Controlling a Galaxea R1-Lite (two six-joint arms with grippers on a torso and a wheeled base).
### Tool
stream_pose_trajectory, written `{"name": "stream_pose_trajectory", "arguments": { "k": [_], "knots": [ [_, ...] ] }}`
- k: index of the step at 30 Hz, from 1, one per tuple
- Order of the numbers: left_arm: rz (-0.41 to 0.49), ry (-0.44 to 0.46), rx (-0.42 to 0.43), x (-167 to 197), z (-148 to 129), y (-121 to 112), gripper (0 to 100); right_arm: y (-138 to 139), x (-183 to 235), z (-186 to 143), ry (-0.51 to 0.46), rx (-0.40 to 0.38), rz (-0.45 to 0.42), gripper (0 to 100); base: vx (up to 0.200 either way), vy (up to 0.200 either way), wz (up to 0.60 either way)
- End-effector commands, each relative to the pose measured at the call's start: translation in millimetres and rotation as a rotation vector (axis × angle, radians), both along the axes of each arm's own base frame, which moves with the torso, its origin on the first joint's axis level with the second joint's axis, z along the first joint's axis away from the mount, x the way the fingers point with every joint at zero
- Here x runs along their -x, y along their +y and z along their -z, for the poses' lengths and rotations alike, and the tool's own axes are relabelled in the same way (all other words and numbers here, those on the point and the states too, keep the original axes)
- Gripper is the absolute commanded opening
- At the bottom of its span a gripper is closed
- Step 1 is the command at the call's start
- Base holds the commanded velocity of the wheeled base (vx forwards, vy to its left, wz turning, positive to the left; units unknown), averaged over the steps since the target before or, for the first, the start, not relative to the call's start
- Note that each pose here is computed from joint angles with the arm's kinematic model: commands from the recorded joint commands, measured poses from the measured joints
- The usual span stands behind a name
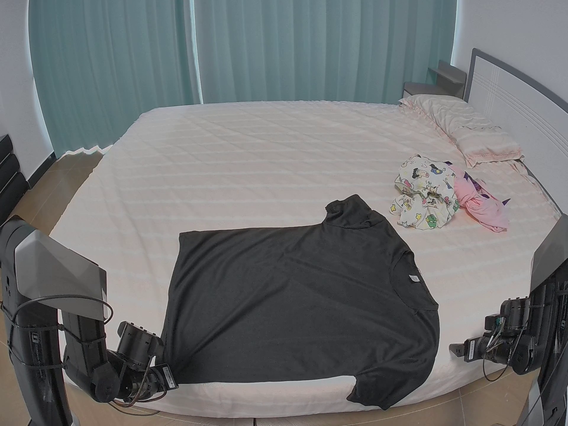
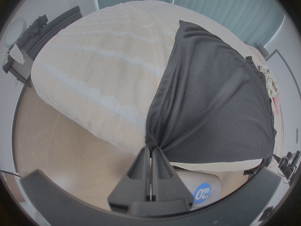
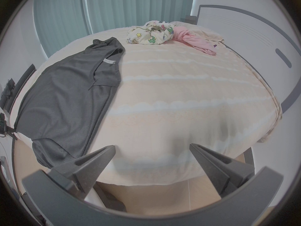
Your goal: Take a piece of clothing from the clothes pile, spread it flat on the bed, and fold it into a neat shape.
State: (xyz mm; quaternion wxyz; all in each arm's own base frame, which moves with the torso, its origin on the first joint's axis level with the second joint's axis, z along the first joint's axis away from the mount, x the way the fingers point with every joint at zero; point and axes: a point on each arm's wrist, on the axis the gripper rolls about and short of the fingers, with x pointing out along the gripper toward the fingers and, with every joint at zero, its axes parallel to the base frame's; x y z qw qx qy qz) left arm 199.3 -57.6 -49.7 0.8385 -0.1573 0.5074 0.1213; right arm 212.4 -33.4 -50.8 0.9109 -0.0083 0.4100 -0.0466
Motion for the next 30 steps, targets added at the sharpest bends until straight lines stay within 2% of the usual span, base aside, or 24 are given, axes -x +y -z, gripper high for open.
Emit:
{"name": "stream_pose_trajectory", "arguments": {
  "k": [1,5,8,11,14,23,28,29,30],
  "knots": [
    [0.000,0.003,-0.001,0,0,0,0,-10,4,-7,-0.028,-0.023,0.024,100,0.000,0.000,0.00],
    [0.000,0.004,-0.002,0,1,0,0,-10,2,-16,-0.081,-0.089,-0.009,100,0.000,0.000,0.00],
    [0.000,0.004,-0.002,0,1,0,0,1,-3,-27,-0.146,-0.260,-0.036,100,0.000,0.000,0.00],
    [-0.002,0.001,0.000,0,0,0,0,13,-9,-27,-0.150,-0.360,-0.046,100,0.000,0.000,0.00],
    [-0.001,0.000,0.002,0,0,0,0,26,-18,-18,-0.128,-0.422,-0.050,100,0.000,0.000,0.00],
    [0.001,0.003,0.005,1,0,0,0,37,-39,10,-0.101,-0.431,-0.073,100,0.000,0.000,0.00],
    [0.000,0.003,0.005,0,0,0,0,36,-49,16,-0.118,-0.436,-0.070,100,0.000,0.000,0.00],
    [0.001,0.003,0.005,1,0,0,0,36,-52,15,-0.131,-0.446,-0.063,0,0.000,0.000,0.00],
    [0.001,0.002,0.006,0,0,0,0,36,-55,14,-0.142,-0.458,-0.053,0,0.000,0.000,0.00]
  ]
}}
